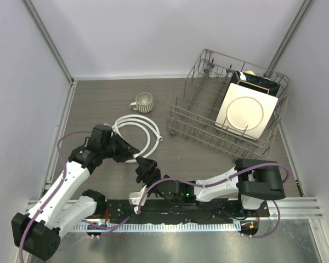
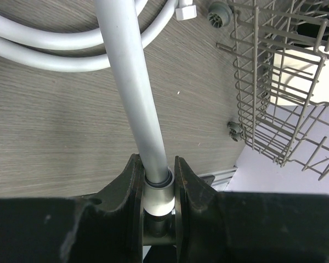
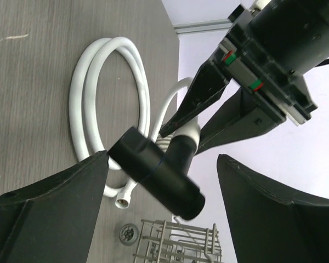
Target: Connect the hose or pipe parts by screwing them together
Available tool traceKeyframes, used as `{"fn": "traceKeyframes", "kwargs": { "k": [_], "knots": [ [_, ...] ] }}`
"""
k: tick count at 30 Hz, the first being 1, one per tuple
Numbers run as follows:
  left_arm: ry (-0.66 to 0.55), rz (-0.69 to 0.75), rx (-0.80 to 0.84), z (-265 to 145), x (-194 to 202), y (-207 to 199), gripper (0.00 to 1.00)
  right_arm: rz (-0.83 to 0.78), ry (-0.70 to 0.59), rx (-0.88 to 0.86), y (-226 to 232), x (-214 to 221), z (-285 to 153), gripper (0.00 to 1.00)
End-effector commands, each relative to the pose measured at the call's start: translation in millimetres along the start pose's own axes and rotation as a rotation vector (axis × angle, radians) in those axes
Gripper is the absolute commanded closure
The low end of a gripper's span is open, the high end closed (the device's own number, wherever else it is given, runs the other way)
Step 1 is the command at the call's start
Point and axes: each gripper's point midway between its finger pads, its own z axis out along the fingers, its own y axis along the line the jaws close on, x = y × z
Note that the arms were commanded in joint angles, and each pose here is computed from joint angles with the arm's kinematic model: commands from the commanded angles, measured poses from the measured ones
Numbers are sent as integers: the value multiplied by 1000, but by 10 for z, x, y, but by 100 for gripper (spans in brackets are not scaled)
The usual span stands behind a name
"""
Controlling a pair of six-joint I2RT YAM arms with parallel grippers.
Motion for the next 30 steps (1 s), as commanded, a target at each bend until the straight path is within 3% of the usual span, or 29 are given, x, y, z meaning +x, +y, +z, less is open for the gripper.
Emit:
{"fn": "traceKeyframes", "kwargs": {
  "k": [1, 2, 4, 6, 12, 17, 20, 27, 29, 30],
  "knots": [
    [37, 22, 129, -161, 46, -334, 100, 61, -20, 145, -448, -179, 102, 17],
    [34, 18, 133, -165, 50, -326, 100, 79, -12, 153, -449, -169, 120, 21],
    [17, -1, 158, -203, 34, -359, 100, 155, 4, 200, -481, -156, 148, 45],
    [8, -24, 185, -203, 22, -396, 100, 243, 17, 248, -515, -132, 142, 58],
    [-8, -41, 236, -260, 1, -498, 100, 722, 53, 416, -511, -14, 36, 80],
    [-129, -61, 346, -428, -152, -615, 100, 1196, 49, 558, -462, 80, 4, 99],
    [-162, -68, 364, -460, -193, -622, 100, 1447, 13, 617, -405, 90, -13, 99],
    [-172, -68, 376, -422, -195, -580, 100, 1863, -142, 616, -459, 9, -142, 96],
    [-191, -73, 383, -413, -213, -548, 100, 1924, -135, 605, -429, 4, -151, 96],
    [-210, -80, 391, -424, -240, -545, 100, 2039, -155, 612, -437, -14, -152, 95]
  ]
}}
